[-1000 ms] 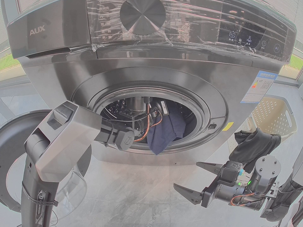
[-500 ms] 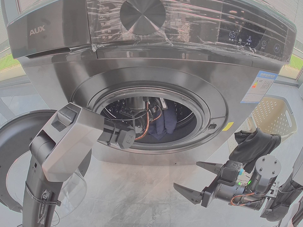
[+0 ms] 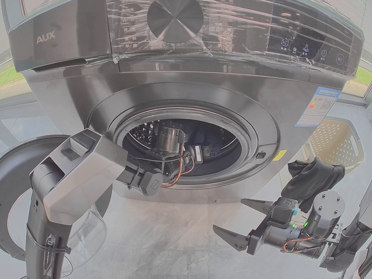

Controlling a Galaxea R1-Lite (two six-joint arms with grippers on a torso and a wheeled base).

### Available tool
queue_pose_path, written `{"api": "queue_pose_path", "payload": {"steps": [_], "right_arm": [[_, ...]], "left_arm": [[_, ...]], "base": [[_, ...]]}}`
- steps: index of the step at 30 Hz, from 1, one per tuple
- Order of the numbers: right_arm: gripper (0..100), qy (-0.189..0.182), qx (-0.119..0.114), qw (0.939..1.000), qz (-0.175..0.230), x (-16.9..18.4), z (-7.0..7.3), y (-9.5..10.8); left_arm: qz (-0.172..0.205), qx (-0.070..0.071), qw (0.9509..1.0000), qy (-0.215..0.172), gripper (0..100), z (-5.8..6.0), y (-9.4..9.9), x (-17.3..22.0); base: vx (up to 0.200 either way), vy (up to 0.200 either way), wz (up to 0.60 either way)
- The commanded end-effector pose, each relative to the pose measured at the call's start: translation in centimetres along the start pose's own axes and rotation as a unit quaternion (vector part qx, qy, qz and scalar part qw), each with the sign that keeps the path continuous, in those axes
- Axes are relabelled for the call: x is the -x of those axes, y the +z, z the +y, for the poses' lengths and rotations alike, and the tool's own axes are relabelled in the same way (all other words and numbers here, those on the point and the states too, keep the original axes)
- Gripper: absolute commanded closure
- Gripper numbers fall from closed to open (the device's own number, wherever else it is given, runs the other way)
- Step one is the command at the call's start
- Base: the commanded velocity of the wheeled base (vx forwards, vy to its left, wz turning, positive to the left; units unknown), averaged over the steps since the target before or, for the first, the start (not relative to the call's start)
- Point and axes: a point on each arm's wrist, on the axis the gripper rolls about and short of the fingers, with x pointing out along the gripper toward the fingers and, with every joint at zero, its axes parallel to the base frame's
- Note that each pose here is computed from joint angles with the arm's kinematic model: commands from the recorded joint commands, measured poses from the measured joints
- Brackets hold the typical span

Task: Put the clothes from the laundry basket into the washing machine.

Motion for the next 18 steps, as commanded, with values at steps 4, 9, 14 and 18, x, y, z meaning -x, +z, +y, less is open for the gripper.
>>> {"api": "queue_pose_path", "payload": {"steps": [4, 9, 14, 18], "right_arm": [[0, 0.000, 0.000, 1.0000, 0.002, 0.0, 0.0, -0.1], [0, 0.000, 0.000, 1.0000, 0.001, 0.0, 0.0, 0.0], [0, 0.000, 0.000, 1.0000, 0.002, 0.0, 0.0, -0.1], [0, 0.001, 0.001, 1.0000, -0.002, 0.0, 0.0, 0.0]], "left_arm": [[0.006, -0.007, 0.9999, 0.008, 0, 0.9, -1.7, -1.8], [-0.017, -0.010, 0.9998, -0.003, 100, 1.2, -0.7, -2.4], [-0.023, -0.007, 0.9997, -0.006, 100, 1.4, -0.7, -2.9], [-0.062, 0.002, 0.9981, -0.001, 100, 2.1, 0.8, -4.1]], "base": [[0.000, 0.000, 0.00], [0.000, 0.000, 0.00], [0.000, 0.000, 0.00], [0.000, 0.000, 0.00]]}}
